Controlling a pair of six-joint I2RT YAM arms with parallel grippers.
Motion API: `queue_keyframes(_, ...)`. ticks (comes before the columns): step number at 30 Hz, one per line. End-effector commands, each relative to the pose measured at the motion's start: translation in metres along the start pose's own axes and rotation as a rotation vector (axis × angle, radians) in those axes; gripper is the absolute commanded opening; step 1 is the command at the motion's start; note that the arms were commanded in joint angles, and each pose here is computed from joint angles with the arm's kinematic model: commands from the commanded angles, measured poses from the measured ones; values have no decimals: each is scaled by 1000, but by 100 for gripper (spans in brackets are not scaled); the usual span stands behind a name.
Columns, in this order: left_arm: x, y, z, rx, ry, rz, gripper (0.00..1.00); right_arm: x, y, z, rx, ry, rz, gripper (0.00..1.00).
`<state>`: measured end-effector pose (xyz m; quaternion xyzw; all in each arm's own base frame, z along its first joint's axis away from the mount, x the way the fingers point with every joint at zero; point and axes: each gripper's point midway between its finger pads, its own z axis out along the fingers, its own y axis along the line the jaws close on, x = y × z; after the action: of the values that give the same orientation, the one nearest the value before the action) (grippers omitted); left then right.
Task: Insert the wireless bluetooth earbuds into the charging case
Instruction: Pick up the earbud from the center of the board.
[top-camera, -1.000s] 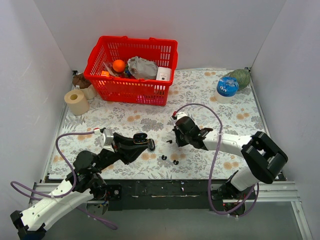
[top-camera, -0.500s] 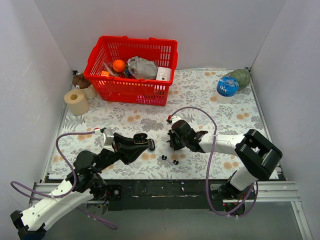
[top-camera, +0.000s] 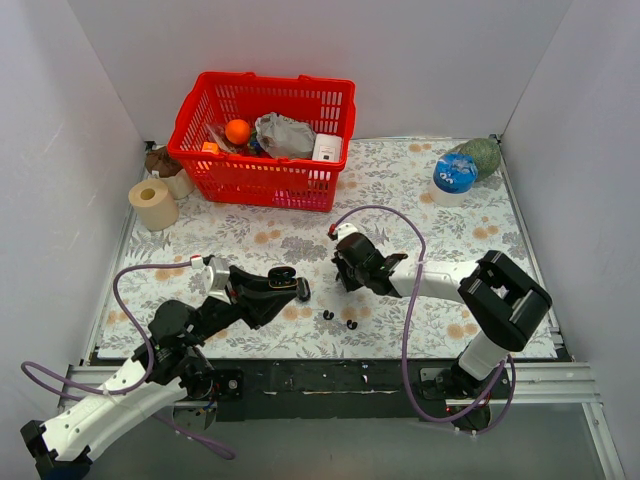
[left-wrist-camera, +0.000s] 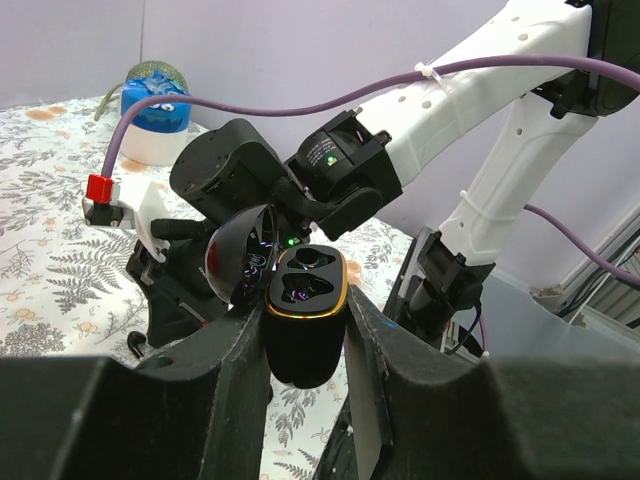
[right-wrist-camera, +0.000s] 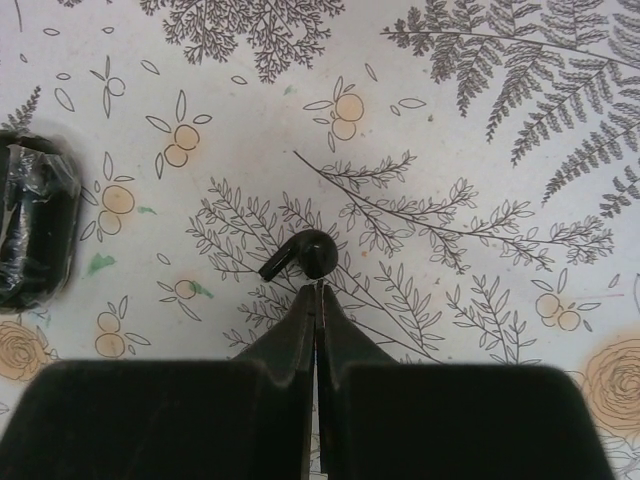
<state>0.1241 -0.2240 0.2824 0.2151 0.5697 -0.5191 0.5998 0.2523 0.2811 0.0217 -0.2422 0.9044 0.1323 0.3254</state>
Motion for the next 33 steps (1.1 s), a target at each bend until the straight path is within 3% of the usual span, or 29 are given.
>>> queue_keyframes(1,2,3,1,-10,10,9,0,23,-32,0,125,95,-100,1)
queue_keyframes(22,1,-1,0,9,5,-6,0,17,0,-7,-56,79,-59,1)
queue_keyframes(33,2,-1,-1,8,3,-7,0,19,-9,8,-8,115,-84,1)
